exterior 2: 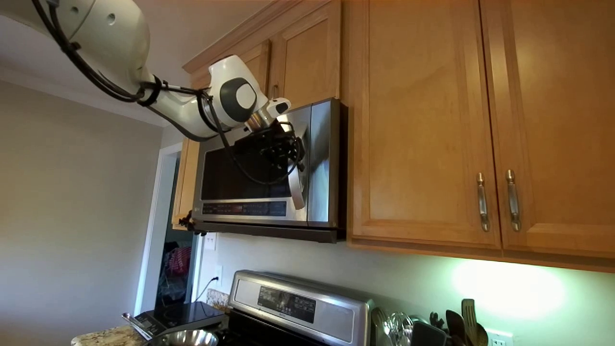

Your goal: Open the microwave door

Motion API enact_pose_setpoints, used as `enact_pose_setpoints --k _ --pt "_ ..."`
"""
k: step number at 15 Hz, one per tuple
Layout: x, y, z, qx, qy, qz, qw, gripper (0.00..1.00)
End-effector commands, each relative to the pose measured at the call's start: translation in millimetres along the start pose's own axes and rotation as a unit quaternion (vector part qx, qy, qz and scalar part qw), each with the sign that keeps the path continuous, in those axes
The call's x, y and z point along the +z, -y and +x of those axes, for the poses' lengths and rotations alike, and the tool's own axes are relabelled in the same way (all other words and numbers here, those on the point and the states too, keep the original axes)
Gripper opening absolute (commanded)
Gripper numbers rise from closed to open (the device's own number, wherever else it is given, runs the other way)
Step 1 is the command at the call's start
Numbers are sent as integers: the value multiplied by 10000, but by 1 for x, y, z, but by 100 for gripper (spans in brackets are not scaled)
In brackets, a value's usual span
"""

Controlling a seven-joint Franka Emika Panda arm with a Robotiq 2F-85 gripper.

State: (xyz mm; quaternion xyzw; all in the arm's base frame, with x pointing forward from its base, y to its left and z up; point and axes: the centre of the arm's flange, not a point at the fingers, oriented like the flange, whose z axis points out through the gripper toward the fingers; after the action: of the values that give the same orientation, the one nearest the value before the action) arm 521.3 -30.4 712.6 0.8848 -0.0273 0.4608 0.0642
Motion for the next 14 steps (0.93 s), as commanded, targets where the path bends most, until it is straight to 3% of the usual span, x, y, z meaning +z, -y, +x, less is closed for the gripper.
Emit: enact_pose_setpoints --k 1,3,9,14 --pt "2 -1 7 -78 -102 198 9997 26" --pt "2 -2 6 -51 -71 219 9997 15" --pt "9 -1 -5 -93 135 454 9988 15" --pt "-11 12 -15 -350 212 439 9982 15"
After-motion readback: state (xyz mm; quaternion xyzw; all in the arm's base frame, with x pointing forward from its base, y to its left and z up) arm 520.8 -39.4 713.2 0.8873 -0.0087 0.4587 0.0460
